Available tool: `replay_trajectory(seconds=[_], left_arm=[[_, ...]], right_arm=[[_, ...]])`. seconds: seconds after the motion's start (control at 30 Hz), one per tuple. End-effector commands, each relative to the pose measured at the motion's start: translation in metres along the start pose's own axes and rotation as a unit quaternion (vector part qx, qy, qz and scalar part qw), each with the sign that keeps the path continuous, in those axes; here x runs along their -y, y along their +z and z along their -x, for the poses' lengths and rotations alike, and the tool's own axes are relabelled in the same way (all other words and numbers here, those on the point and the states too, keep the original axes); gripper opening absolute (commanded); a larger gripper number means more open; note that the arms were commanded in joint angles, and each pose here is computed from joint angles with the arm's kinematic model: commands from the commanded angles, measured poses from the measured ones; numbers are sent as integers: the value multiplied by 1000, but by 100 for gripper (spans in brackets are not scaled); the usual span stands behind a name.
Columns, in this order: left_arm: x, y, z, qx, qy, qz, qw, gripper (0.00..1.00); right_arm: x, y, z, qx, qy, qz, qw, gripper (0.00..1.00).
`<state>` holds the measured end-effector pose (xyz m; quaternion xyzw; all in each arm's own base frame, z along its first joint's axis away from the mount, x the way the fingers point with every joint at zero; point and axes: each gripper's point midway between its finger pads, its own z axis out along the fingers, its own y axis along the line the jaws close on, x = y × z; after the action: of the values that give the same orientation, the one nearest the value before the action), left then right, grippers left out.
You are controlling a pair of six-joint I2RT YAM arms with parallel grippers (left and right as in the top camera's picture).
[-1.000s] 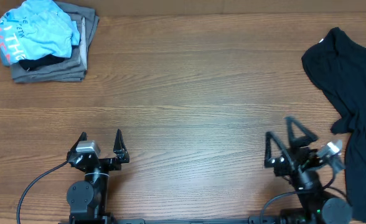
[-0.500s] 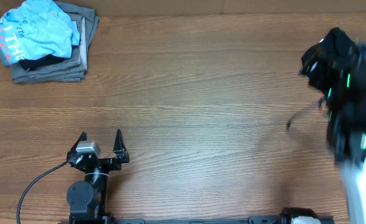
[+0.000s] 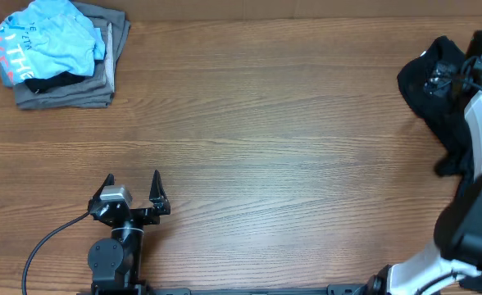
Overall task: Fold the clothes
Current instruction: 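Reach the right gripper to the black t-shirt and grasp its edge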
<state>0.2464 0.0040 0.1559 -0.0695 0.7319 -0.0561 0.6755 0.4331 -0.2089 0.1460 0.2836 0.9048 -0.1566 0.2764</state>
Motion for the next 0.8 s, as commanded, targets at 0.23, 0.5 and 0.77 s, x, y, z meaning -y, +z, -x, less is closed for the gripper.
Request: replay_trajectory(seconds=[0.23, 0.5, 0.77], left_arm=[[1, 0, 0, 2, 12, -3, 1000, 100], [1, 0, 0, 1, 12, -3, 1000, 100], [1, 0, 0, 2, 12, -3, 1000, 100]], right_arm=[[61, 85, 0, -15, 56, -1, 998, 100], [125, 109, 20, 38, 136, 1, 990, 100], [145, 130, 22, 56, 200, 42, 977, 100]])
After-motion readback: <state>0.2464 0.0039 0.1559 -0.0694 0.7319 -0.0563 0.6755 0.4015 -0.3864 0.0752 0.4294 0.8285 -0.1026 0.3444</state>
